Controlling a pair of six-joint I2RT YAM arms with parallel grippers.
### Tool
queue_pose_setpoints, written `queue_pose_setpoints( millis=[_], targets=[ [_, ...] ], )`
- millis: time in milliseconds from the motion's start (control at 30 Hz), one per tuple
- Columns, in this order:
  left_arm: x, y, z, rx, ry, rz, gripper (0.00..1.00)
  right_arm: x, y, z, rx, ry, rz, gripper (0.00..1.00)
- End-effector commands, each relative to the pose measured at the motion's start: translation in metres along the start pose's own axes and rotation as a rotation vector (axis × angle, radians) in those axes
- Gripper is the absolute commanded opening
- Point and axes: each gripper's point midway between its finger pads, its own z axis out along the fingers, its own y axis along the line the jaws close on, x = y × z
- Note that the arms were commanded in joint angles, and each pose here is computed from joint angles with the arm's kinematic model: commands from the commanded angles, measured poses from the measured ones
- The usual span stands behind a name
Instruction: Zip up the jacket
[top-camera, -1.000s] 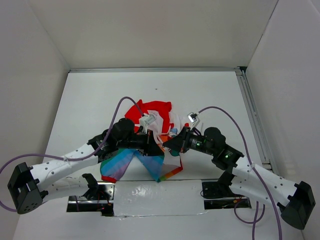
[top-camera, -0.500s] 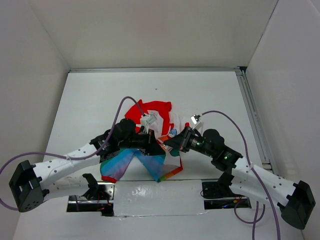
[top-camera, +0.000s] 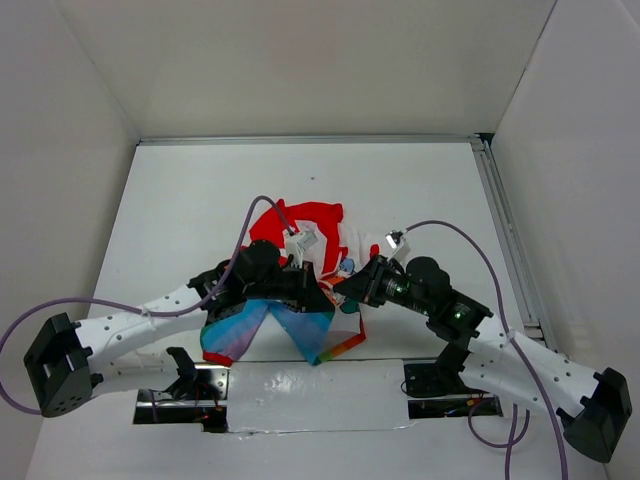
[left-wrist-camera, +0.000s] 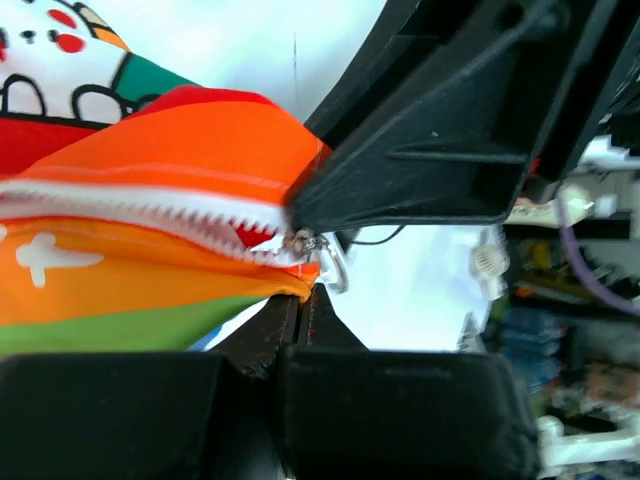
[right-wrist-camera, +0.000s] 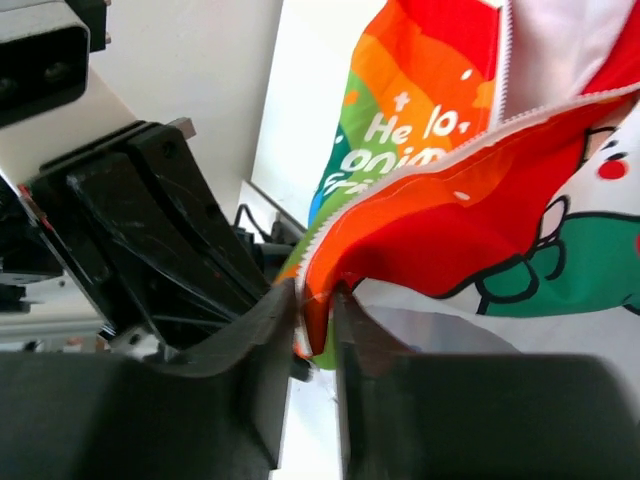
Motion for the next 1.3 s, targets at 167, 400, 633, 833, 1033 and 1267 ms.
queue_pose_setpoints(
  millis=[167,400,633,833,1033,1267],
  targets=[
    [-0.039,-0.020,-0.023,0.099,-0.137,-0.096,0.00,-0.013,0.009,-0.014,0.015,-0.053,-0.020,0.34],
    [-0.036,-0.021,-0.024,0.148,-0.120,-0.072,0.00,-0.009,0.023,-0.012,-0.078,-0.027,-0.069,0.34],
    [-0.035,-0.022,-0.025,0.159,-0.115,-0.047,0.00,-0.009,0.041,-0.010,-0.172,-0.018,-0.104,0.34],
    [-0.035,-0.024,-0.025,0.174,-0.116,-0.034,0.00,-0.010,0.051,-0.013,-0.214,-0.024,-0.118,0.36],
    [-0.034,-0.027,-0.026,0.189,-0.115,-0.028,0.00,-0.010,0.052,-0.008,-0.221,-0.015,-0.111,0.33],
    [-0.033,-0.030,-0.028,0.200,-0.119,-0.009,0.00,-0.008,0.050,-0.004,-0.219,-0.002,-0.109,0.20]
  ],
)
